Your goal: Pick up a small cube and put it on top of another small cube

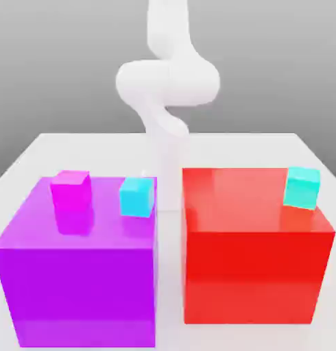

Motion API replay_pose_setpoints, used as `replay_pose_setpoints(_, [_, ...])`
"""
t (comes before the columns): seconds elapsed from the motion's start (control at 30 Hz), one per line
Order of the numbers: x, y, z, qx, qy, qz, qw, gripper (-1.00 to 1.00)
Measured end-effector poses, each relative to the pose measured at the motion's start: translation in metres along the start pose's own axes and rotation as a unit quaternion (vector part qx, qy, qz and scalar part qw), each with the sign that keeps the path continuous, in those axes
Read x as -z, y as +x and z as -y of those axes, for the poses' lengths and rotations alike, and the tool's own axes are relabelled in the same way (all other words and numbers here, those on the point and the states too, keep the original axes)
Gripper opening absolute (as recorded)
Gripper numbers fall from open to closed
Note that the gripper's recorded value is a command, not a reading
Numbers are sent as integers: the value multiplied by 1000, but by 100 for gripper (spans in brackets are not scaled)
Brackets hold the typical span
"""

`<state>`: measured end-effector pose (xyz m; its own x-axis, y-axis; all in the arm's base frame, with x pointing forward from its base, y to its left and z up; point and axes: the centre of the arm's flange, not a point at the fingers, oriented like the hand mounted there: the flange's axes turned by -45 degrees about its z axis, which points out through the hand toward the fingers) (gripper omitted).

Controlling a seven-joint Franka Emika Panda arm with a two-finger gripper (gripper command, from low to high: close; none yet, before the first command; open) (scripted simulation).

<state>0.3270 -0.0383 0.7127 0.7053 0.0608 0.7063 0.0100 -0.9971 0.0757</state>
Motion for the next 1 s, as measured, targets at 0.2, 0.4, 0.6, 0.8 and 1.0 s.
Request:
replay_pose_setpoints(0.2, [20,-48,-92,84,-40,33,995,0])
replay_pose_setpoints(0.4, [15,-109,-175,159,-50,82,983,0])
replay_pose_setpoints(0.6, [-17,-180,-243,234,-29,140,962,0])
replay_pose_setpoints(0.8, [-73,-253,-290,314,22,195,929,0])
replay_pose_setpoints(1.0, [-149,-322,-309,403,97,238,878,0])
